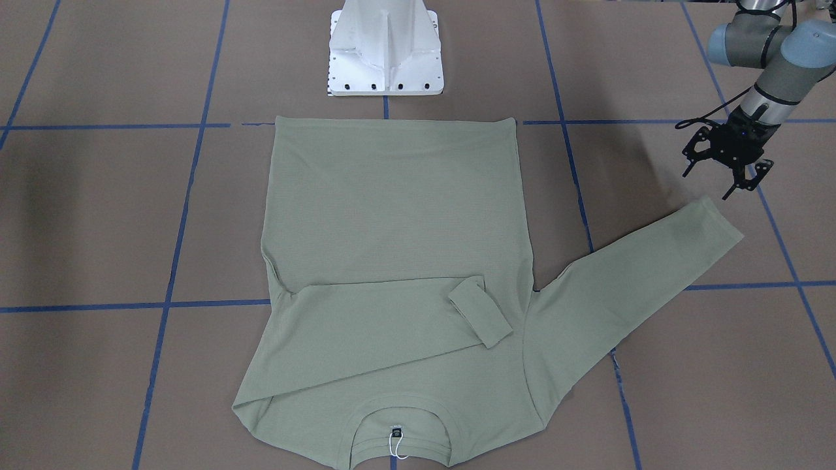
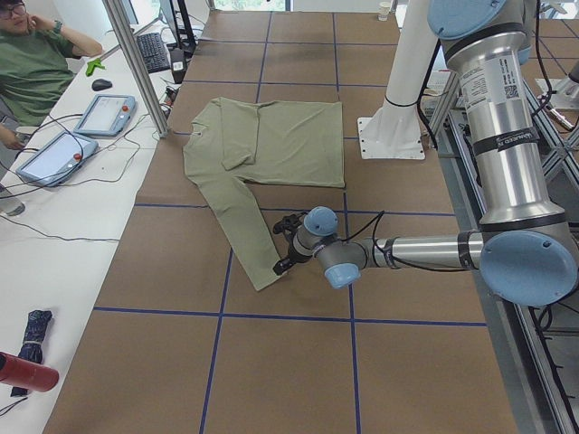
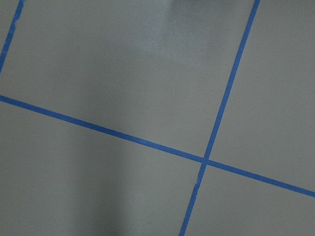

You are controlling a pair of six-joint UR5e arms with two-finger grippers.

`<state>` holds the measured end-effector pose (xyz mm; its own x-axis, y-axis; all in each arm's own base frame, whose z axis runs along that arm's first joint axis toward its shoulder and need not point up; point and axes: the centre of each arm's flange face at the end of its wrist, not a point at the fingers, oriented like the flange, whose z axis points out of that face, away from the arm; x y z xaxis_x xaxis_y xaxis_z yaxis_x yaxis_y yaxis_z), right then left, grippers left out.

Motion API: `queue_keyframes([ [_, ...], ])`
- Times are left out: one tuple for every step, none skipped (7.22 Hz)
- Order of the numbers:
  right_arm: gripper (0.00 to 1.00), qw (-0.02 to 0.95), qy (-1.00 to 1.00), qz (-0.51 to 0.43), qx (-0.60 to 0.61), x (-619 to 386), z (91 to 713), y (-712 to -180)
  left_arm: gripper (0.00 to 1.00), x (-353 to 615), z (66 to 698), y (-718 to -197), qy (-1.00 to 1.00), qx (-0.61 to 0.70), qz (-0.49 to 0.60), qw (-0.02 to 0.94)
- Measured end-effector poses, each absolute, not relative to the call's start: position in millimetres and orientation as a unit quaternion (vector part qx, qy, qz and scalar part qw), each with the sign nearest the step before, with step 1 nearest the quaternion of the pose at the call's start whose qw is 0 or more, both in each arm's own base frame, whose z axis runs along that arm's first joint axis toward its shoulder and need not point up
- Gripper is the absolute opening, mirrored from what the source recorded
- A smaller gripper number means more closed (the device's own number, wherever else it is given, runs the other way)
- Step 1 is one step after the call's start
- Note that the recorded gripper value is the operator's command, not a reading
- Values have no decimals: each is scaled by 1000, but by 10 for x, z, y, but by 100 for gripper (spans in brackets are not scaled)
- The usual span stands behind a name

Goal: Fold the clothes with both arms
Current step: 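Reach the left gripper to the cuff of the remaining sleeve and grasp it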

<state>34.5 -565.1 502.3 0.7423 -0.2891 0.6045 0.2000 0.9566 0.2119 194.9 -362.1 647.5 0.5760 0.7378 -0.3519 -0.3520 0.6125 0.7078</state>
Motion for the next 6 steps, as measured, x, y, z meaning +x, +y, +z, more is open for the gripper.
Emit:
queue_keyframes([
  [100,931,-334,-130,67,346,5019,-5646,81,1973,6513,-3625,323,294,327,838],
  [100,931,-334,-129,67,346,5016,-5642,75,2003,6563,-3659,318,294,326,840],
  [100,931,-334,-129,67,347,5012,-5638,66,2035,6616,-3702,312,293,325,843],
  [100,931,-334,-129,67,347,5014,-5630,47,2056,6653,-3728,309,293,325,845],
  [100,932,-334,-128,66,348,5023,-5620,17,2065,6665,-3738,308,293,325,845],
  [100,932,-334,-128,66,348,5030,-5614,0,2069,6660,-3742,308,293,325,845],
])
